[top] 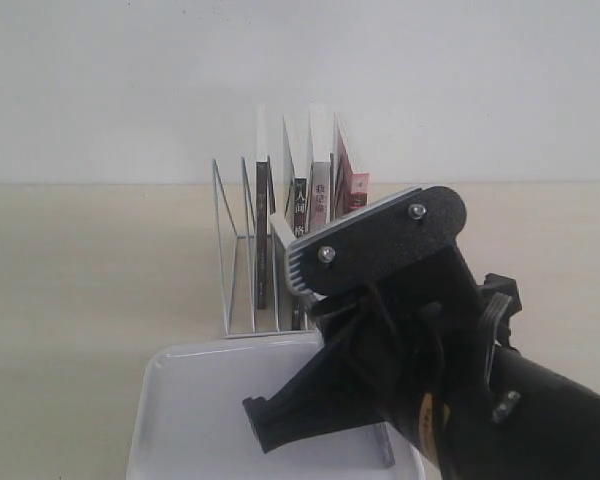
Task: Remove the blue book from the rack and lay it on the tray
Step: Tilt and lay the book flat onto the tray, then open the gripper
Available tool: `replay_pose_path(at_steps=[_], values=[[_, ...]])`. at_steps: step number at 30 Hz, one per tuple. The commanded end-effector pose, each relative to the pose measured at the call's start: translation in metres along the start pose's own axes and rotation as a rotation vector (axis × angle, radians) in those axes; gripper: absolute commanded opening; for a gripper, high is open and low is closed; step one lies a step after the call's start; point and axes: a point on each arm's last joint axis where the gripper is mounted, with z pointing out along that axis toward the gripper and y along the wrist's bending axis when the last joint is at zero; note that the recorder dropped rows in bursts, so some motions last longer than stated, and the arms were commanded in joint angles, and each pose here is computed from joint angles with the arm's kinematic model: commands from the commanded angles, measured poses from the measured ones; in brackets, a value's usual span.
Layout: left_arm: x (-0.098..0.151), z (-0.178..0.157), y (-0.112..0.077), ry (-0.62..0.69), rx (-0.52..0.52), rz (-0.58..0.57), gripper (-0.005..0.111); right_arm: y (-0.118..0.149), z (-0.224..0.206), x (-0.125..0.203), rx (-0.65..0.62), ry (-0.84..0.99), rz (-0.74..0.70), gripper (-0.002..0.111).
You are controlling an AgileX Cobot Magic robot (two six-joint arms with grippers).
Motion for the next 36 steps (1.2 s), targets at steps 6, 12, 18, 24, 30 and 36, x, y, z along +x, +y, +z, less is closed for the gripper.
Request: replay_pose_path(at_steps=[6, 12, 18, 24, 30, 36], values=[[0.001, 0.000, 0.000, -0.004, -0.004, -0.008, 0.006, 0.006, 0.002, 0.003, -0.040, 0.032, 0.041, 0.028], [0.001, 0.000, 0.000, -0.004, -0.004, -0.008, 0.006, 0.013, 0.013, 0.015, -0.028, 0.073, 0.056, 0.041], [0.001, 0.000, 0.000, -0.004, -0.004, -0.008, 0.006, 0.021, 0.022, 0.019, -0.047, 0.085, 0.058, 0.041], [0.001, 0.000, 0.000, -0.004, -0.004, -0.008, 0.006, 0.028, 0.022, 0.005, -0.085, 0.053, 0.071, 0.041], [0.001, 0.000, 0.000, -0.004, -0.004, -0.008, 0.006, 0.037, 0.022, -0.010, -0.132, 0.029, 0.102, 0.041], [0.001, 0.000, 0.000, -0.004, -0.004, -0.008, 0.006, 0.036, 0.022, -0.012, -0.125, 0.024, 0.104, 0.041]])
